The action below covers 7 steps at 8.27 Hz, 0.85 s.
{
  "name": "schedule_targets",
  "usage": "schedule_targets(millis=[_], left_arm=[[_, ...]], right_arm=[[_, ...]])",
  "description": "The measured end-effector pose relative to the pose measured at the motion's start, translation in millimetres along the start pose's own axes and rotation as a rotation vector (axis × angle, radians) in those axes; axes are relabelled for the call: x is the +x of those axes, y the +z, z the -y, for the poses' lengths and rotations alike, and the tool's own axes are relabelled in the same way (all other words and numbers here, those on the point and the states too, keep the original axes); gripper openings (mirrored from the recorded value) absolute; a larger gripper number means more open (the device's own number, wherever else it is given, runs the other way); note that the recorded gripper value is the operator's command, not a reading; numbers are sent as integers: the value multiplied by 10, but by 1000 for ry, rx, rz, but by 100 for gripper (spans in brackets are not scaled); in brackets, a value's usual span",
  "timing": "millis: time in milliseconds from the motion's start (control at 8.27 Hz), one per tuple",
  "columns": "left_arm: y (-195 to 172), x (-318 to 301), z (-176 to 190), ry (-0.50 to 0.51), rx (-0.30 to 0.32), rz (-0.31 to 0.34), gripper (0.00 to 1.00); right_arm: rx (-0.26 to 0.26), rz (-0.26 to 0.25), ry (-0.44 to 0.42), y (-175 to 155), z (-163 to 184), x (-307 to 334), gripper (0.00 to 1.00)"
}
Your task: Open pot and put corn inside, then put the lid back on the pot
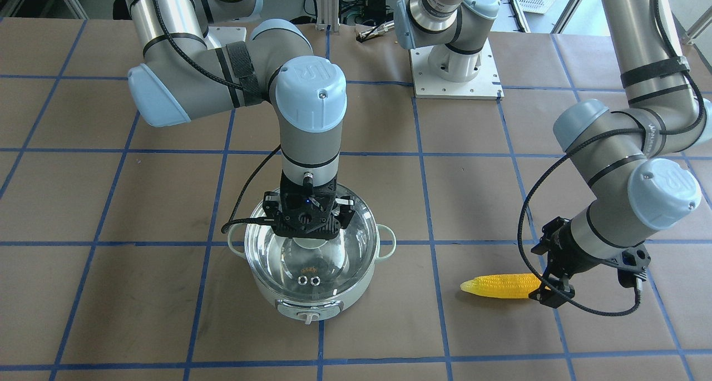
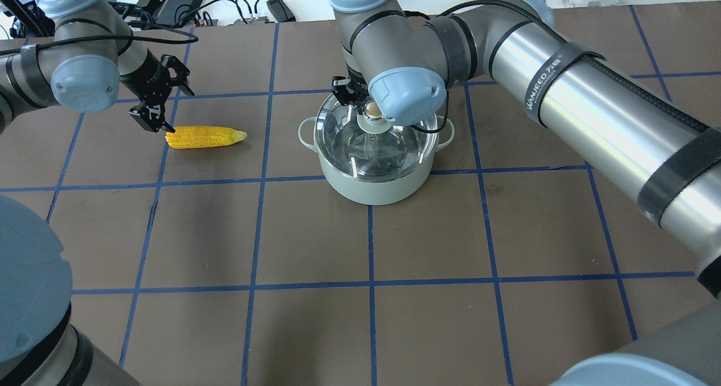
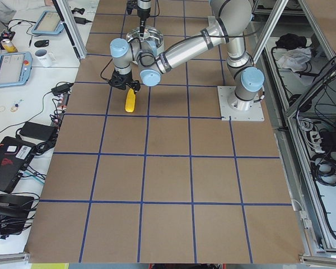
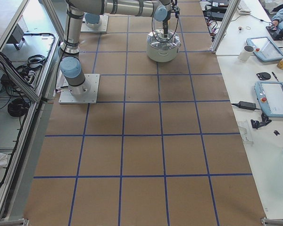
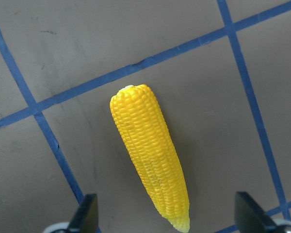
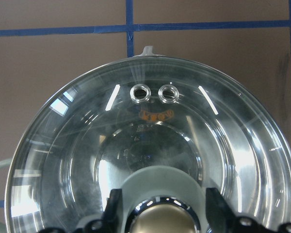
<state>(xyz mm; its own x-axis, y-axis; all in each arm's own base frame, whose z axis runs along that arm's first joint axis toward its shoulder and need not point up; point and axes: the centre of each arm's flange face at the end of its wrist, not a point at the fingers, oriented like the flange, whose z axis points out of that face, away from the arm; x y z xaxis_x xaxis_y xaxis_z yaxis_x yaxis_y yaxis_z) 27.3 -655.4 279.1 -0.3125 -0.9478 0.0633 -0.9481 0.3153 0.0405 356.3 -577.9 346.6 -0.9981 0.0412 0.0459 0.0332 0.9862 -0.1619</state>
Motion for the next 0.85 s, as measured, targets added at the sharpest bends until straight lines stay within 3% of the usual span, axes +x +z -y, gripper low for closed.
schedule_targets(millis=[121,363,847], left_arm=[[96,-1,8,-17,-6,11,100],[325,7,32,-41,-24,39,100],[599,11,60,-76,-42,78,100]], right_arm=[[1,1,1,-3,0,1,26],[-1,8,5,-6,7,5,19],[41,35,15,-315,60,98,20]])
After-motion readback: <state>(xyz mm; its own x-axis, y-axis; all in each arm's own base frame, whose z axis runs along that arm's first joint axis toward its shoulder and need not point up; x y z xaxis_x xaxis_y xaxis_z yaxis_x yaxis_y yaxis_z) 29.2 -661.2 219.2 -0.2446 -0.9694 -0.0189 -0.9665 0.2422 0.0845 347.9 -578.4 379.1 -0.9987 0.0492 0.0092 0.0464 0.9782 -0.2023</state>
